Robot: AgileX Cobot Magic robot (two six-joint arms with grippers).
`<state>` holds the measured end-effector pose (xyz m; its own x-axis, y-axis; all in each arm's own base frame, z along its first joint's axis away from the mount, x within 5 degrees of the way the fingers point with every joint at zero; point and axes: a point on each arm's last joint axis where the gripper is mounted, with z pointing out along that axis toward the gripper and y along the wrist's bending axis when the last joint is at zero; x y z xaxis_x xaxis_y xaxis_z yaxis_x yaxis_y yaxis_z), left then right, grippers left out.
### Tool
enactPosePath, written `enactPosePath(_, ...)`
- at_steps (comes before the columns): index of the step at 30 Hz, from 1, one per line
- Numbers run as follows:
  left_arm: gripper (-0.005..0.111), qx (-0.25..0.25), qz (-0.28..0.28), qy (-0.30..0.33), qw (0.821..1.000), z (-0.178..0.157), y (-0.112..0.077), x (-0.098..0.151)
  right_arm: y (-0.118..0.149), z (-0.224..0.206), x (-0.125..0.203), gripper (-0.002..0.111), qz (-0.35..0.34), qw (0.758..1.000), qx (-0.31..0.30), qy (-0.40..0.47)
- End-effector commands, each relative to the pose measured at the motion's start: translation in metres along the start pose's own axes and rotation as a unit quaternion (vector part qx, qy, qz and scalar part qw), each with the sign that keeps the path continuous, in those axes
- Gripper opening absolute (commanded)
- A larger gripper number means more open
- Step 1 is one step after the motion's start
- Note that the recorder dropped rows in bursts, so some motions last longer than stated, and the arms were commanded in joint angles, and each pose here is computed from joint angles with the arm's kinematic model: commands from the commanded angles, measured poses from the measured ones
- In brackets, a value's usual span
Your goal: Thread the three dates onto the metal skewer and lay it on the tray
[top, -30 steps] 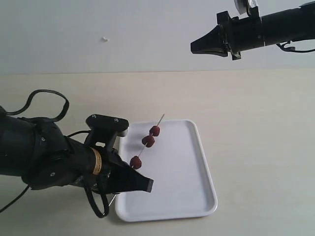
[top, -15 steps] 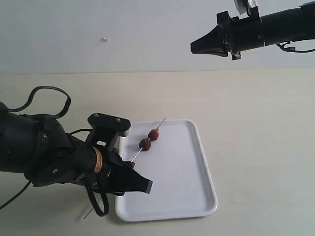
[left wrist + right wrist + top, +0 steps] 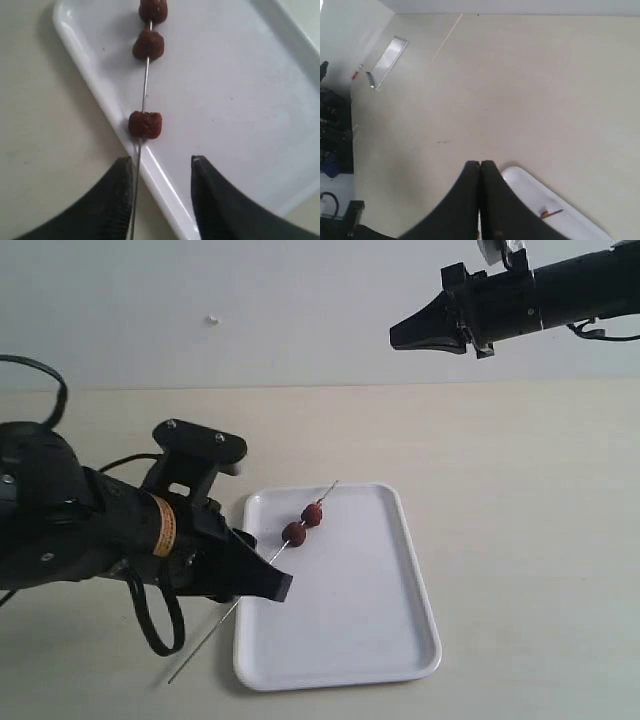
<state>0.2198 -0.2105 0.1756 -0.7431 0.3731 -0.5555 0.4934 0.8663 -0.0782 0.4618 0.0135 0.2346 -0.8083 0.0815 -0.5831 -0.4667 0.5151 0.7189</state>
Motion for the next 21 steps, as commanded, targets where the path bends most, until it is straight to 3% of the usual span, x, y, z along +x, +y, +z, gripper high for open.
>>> enactPosePath(1,0.033,0.000,0.021,-0.039,0.999,-0.027,0.003,-0.006,0.038,-0.022,-0.011,0.000,-0.054,0.998,0.018,-0.002)
enactPosePath(6,0.000,0.038,0.037,-0.119,0.991,-0.058,0.003,-0.003,0.085,-0.045,0.006,0.000,-0.082,0.996,0.032,-0.012)
enactPosePath(11,0.000,0.089,0.055,-0.209,0.972,-0.092,0.004,0.014,0.113,-0.071,0.038,0.000,-0.120,0.980,0.145,-0.065)
enactPosePath(15,0.000,0.106,0.084,-0.275,0.952,-0.125,0.011,0.039,0.148,-0.097,0.083,0.000,-0.153,0.954,0.220,-0.132)
enactPosePath(21,0.000,0.140,0.060,-0.400,0.904,-0.177,0.028,0.089,0.216,-0.130,0.170,0.000,-0.231,0.914,0.226,-0.247)
